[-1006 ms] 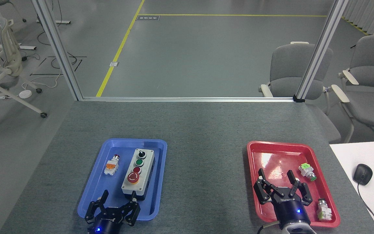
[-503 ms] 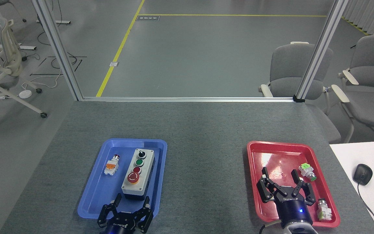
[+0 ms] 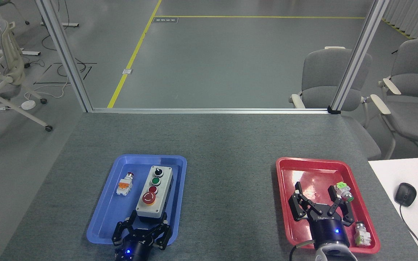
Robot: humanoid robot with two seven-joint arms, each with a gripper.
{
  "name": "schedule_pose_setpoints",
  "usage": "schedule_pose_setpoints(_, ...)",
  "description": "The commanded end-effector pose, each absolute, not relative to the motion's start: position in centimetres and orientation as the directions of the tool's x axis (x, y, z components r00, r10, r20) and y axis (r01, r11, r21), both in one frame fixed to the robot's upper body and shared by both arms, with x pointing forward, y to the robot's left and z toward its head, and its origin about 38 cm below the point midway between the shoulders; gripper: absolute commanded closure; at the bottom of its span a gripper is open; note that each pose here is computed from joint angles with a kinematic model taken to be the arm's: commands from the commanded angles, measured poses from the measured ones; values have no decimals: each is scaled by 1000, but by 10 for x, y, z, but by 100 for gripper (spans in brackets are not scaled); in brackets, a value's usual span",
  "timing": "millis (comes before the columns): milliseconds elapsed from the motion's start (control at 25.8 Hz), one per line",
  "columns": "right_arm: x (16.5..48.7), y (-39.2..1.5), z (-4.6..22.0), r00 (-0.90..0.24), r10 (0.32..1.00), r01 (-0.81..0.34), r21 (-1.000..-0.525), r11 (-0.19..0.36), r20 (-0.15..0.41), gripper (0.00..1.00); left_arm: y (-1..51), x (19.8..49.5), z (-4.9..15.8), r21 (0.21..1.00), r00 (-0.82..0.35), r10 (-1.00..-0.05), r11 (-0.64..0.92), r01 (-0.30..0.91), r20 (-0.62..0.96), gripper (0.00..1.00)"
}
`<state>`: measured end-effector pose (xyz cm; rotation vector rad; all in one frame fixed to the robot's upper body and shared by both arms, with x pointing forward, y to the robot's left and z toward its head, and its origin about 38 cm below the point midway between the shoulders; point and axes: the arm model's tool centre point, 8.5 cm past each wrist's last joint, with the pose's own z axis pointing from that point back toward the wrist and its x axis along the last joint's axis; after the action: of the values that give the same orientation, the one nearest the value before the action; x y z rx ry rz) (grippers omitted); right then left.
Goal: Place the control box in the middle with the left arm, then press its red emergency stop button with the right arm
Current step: 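Close the left gripper on the near end of the grey control box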
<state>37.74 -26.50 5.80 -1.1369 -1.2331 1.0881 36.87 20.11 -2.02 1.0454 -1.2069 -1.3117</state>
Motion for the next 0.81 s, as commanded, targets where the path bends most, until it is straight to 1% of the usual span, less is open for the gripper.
schedule_pose_setpoints(0, 376, -265, 57, 42, 992, -1, -992, 123, 122, 2, 202, 373, -21, 992, -94, -995, 26, 125, 38, 1)
schedule_pose_setpoints(116, 377, -267, 55, 51, 991, -4, -993, 122, 121, 2, 202, 377, -19, 992, -92, -995, 25, 121, 36, 1)
schedule_pose_setpoints(193, 376, -267, 57, 67, 990, 22, -992, 125, 127, 2, 199, 382, -18, 992, -91, -995, 29, 123, 40, 1)
schedule_pose_setpoints(426, 375, -271, 59, 105, 987, 39, -992, 117, 121, 2, 196, 391, -23, 990, -87, -995, 31, 141, 44, 1)
schedule_pose_setpoints(619, 374, -265, 63, 91, 988, 50, -992, 117, 121, 2, 189, 401, -20, 989, -87, -995, 44, 141, 57, 1)
schedule_pose_setpoints(774, 372, -261, 69, 86, 986, 65, -989, 135, 140, 2, 189, 409, -19, 988, -82, -995, 47, 144, 60, 1)
